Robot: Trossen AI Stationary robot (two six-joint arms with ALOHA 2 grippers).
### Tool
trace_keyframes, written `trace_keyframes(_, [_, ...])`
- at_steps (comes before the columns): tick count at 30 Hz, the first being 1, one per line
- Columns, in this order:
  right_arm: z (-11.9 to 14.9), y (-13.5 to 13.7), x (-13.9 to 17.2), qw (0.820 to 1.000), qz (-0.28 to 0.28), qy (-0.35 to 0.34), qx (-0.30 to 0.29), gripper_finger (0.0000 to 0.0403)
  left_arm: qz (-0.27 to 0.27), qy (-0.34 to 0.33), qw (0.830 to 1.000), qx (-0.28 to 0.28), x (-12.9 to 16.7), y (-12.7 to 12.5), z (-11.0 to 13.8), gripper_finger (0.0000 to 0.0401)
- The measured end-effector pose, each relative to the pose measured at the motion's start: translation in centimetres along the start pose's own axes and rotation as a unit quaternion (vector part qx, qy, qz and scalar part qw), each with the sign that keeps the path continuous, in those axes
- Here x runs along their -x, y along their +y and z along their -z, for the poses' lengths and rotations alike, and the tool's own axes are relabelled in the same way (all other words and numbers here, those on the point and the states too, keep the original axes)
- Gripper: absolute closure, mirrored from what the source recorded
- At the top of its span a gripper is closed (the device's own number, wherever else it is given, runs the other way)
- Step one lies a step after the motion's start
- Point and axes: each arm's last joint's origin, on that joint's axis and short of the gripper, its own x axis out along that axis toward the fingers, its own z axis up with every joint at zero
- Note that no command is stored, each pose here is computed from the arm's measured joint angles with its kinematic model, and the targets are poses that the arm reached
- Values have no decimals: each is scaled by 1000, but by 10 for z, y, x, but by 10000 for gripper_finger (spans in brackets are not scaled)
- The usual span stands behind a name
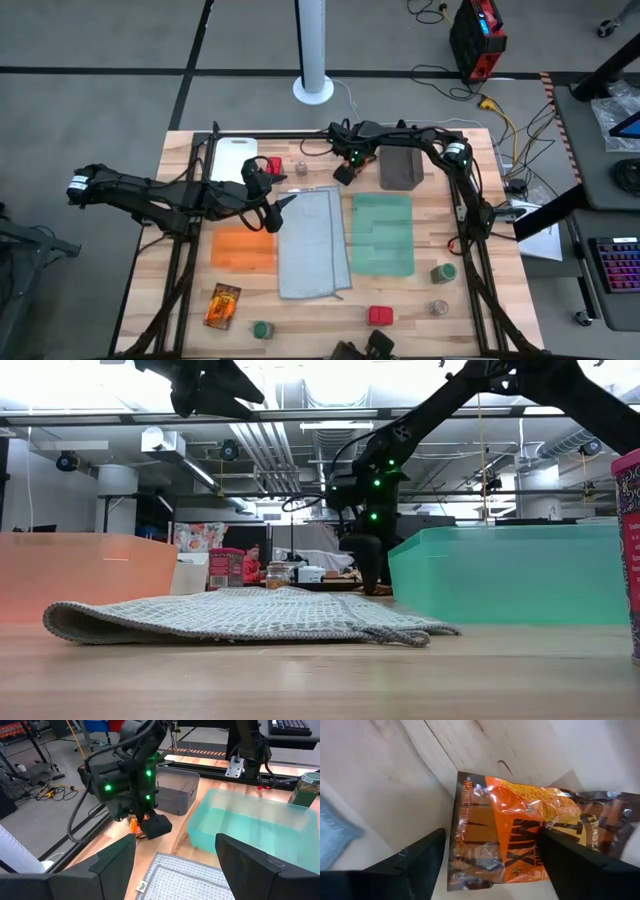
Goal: Sort spices by type
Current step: Put the top orange seasoning packet into the green bin
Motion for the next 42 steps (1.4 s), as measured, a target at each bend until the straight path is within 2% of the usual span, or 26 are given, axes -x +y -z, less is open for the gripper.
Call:
trace_keyframes(12, [1,-3,4,1000,-20,0,21,314,-2,10,1000,1,-7,-4,4,142])
trace_keyframes(15, [2,-1,12,999,-22,-8,35,349,-3,16,1000,2,-16,-9,8,142])
trace_keyframes(20, [9,12,52,996,-8,-37,77,358,4,9,1000,-2,-30,-19,12,142])
trace_keyframes(26, [37,50,124,982,38,-118,139,352,68,-10,998,0,-37,-22,7,142])
trace_keyframes(30, [68,82,163,957,52,-210,192,358,89,-18,996,9,-39,-19,4,142])
trace_keyframes(33, [93,105,177,928,63,-288,230,357,86,-24,996,18,-40,-15,3,142])
trace_keyframes(37, [125,127,181,881,92,-367,284,356,91,-40,995,30,-43,-12,7,142])
trace_keyframes(42, [149,150,168,826,149,-435,327,356,156,-85,982,63,-47,-8,10,142])
